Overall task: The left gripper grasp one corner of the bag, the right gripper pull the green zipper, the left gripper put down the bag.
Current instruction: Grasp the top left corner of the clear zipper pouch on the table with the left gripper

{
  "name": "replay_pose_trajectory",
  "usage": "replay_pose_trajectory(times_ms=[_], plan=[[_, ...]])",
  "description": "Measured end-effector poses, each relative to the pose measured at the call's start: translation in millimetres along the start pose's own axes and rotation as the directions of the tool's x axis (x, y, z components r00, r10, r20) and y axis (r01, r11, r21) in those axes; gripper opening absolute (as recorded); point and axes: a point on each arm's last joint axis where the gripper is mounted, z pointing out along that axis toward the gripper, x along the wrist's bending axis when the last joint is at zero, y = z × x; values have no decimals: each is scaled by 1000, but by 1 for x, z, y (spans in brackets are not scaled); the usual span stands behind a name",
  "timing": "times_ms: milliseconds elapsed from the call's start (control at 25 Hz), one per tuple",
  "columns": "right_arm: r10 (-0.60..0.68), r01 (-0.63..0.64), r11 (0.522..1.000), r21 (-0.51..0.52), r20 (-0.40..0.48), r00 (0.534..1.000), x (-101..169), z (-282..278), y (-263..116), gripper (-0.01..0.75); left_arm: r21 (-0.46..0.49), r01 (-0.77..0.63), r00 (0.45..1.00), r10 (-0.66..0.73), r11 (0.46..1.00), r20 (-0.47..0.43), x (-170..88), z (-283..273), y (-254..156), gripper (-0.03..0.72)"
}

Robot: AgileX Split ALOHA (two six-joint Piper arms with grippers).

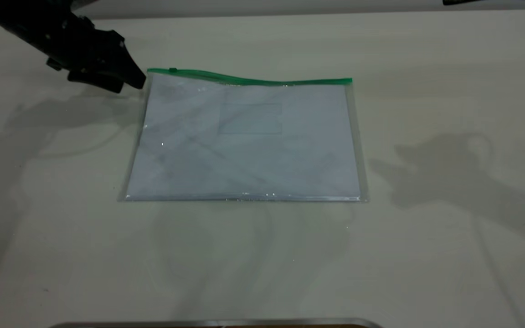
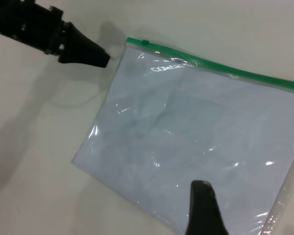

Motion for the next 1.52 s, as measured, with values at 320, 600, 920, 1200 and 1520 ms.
replay_pose_trajectory(times_ms=[320,600,920,1200,1520], plan=[[-1,1,1000,0,0,1000,0,0,0,538,-49,31,995,-26,998,95,7,24,4,565],[-2,2,1000,0,0,1000,0,0,0,537,-69,84,985,-72,994,159,8,36,-2,565],[2,-2,1000,-3,0,1000,0,0,0,537,-95,77,977,-56,992,207,0,38,2,539],[-1,1,1000,-30,4,1000,-1,1,5,537,-91,71,976,-51,993,212,-3,39,2,304],[19,-19,1000,-11,-40,999,-27,43,22,537,-115,-111,969,133,987,207,-16,46,3,53]])
